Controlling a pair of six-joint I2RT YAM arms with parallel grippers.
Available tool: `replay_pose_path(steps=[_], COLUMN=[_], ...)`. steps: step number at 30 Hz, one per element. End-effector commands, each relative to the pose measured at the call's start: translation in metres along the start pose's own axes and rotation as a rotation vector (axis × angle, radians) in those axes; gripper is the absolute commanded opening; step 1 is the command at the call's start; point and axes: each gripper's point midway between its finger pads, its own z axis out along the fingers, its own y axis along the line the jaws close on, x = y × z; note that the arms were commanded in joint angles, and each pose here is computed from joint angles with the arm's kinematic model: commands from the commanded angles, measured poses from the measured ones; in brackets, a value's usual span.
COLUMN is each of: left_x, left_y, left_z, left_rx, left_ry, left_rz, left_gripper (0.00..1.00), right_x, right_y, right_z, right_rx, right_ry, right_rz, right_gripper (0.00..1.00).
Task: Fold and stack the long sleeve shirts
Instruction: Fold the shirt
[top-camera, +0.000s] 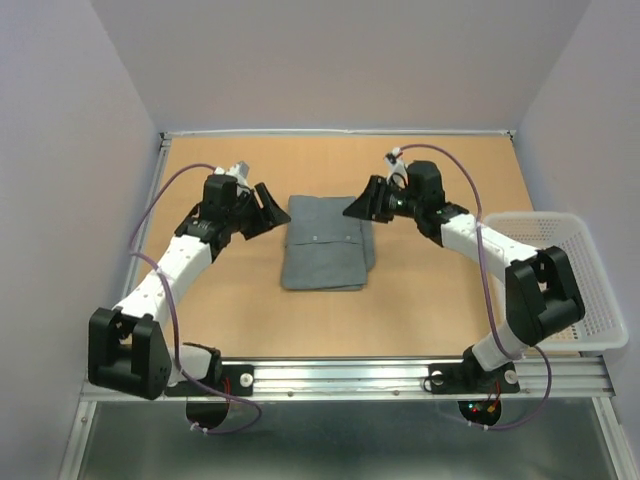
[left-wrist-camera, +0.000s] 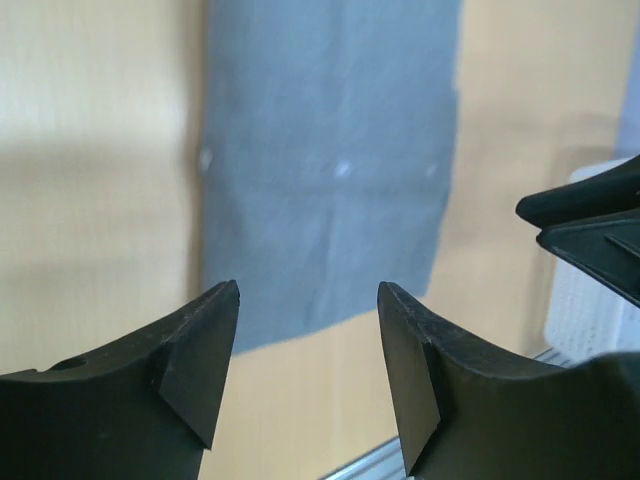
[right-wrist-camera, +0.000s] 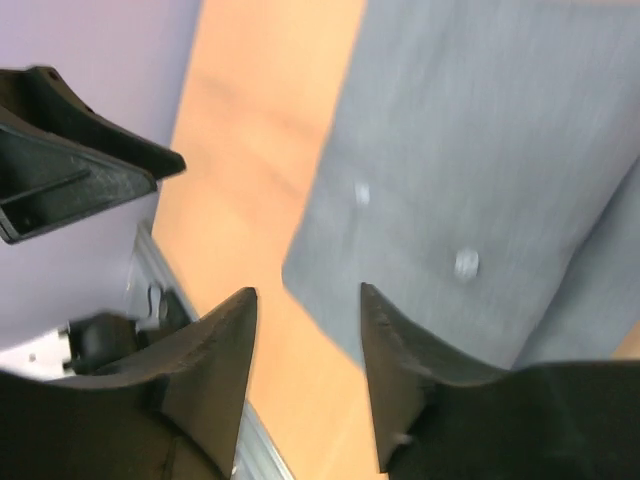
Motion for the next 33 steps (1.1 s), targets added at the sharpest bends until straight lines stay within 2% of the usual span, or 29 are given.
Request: replay_pose_path(steps=[1, 2, 4, 7, 8, 11, 14, 15, 20, 23, 27, 29, 31, 33], left_x=[-0.036, -0.056, -0.069, -0.101, -0.104, -0.112, -0.106, -0.109, -0.092, -0.081, -0.078, -0.084, -0.091, -0.111], left_y=[-0.029, -0.045, -0.056, -0.070, -0.070, -0.067, -0.052, -0.048, 0.000, 0.022, 0.038, 0.035, 0.025, -0.008], left_z=[0.021, 0.024, 0.035, 0.067, 0.075, 0.107, 0.143, 0.152, 0.210, 0.225, 0.224, 0.213, 0.200, 0.162], left_rx=[0.089, 0.139, 0.171, 0.200, 0.197, 0.209, 0.199, 0.204, 0.167, 0.122, 0.108, 0.129, 0.145, 0.202], left_ry=[-0.027, -0.073, -0.078, -0.102, -0.096, -0.086, -0.049, -0.055, 0.022, 0.033, 0.027, 0.004, -0.020, -0.090], left_rz=[-0.007, 0.005, -0.012, 0.001, 0.000, -0.007, -0.031, -0.032, -0.109, -0.116, -0.125, -0.132, -0.110, -0.057], left_gripper=[0.70, 0.70, 0.70, 0.69, 0.69, 0.65, 0.64, 0.63, 0.61, 0.60, 0.60, 0.60, 0.60, 0.60], right_x=[-0.078, -0.088, -0.108, -0.134, -0.137, -0.144, -0.138, -0.132, -0.112, -0.094, -0.089, -0.107, -0.120, -0.134], right_y=[0.018, 0.017, 0.022, 0.018, 0.024, 0.003, -0.030, -0.053, -0.118, -0.154, -0.159, -0.138, -0.120, -0.091], right_z=[0.008, 0.013, 0.024, 0.047, 0.047, 0.073, 0.098, 0.108, 0.122, 0.112, 0.099, 0.088, 0.082, 0.070], right_rx=[0.008, 0.014, -0.021, -0.087, -0.106, -0.122, -0.094, -0.049, 0.013, 0.075, 0.091, 0.044, 0.011, -0.032], right_ry=[-0.157, -0.178, -0.235, -0.319, -0.335, -0.349, -0.365, -0.374, -0.386, -0.397, -0.388, -0.397, -0.402, -0.389], right_rz=[-0.036, -0.025, -0.021, 0.070, 0.074, 0.146, 0.201, 0.230, 0.347, 0.397, 0.368, 0.305, 0.260, 0.216], right_gripper=[0.55, 0.56, 0.57, 0.56, 0.56, 0.54, 0.52, 0.52, 0.50, 0.50, 0.50, 0.50, 0.50, 0.50])
